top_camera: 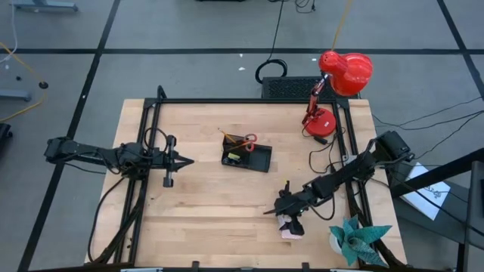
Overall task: Pick and place office supplies into organizer
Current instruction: Put the sticky note into the desk organizer
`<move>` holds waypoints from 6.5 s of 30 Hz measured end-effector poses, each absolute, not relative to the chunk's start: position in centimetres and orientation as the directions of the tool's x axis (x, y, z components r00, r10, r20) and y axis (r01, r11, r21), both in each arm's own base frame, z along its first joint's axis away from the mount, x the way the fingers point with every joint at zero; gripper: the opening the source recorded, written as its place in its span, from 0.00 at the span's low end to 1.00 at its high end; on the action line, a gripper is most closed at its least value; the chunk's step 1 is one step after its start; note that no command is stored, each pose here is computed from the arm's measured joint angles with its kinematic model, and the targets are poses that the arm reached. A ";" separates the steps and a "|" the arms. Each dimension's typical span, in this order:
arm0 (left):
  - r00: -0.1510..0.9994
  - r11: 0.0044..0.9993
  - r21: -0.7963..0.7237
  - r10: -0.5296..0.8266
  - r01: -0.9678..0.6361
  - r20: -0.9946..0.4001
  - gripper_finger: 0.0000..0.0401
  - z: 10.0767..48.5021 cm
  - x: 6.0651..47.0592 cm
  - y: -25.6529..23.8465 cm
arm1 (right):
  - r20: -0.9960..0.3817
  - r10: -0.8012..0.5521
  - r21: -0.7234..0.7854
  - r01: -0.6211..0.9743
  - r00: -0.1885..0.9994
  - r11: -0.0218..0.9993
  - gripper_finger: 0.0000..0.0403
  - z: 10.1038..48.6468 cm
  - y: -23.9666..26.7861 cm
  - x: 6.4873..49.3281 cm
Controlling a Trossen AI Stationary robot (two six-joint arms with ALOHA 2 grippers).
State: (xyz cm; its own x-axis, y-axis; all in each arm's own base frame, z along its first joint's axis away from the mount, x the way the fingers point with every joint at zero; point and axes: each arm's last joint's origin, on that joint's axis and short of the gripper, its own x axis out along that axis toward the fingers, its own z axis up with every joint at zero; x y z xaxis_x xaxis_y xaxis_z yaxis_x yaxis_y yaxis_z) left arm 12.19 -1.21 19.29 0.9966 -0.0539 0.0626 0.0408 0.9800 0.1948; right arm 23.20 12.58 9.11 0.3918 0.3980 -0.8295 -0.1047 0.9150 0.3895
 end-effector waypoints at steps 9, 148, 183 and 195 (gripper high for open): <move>0.997 0.979 0.198 -0.054 0.041 0.063 0.03 19.3 12.2 -1.2 | -0.866 0.341 0.313 -0.135 0.365 0.940 0.68 8.6 12.3 22.8; 0.995 0.975 0.207 -0.058 0.075 -0.085 0.02 17.9 12.2 -1.2 | -0.879 0.374 0.149 -0.578 0.294 0.803 0.02 12.1 12.9 27.5; 0.995 0.976 0.203 -0.058 0.074 -0.085 0.03 17.9 12.2 -1.2 | -0.628 -0.225 -0.159 0.160 0.745 0.974 0.00 22.6 2.4 27.7; 0.994 0.976 0.205 -0.059 0.076 -0.089 0.02 17.8 12.2 -1.2 | -0.677 -0.247 0.169 0.473 0.694 0.865 0.00 23.6 -2.2 26.1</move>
State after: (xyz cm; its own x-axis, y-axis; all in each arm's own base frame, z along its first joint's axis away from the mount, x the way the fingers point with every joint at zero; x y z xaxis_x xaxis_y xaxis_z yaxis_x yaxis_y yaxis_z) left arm 12.17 -1.22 17.84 0.9943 -0.0587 -0.0886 0.0758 0.9759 0.2046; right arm 26.15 -2.24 23.60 0.6937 -0.2471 -0.6766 0.4726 0.8650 0.1687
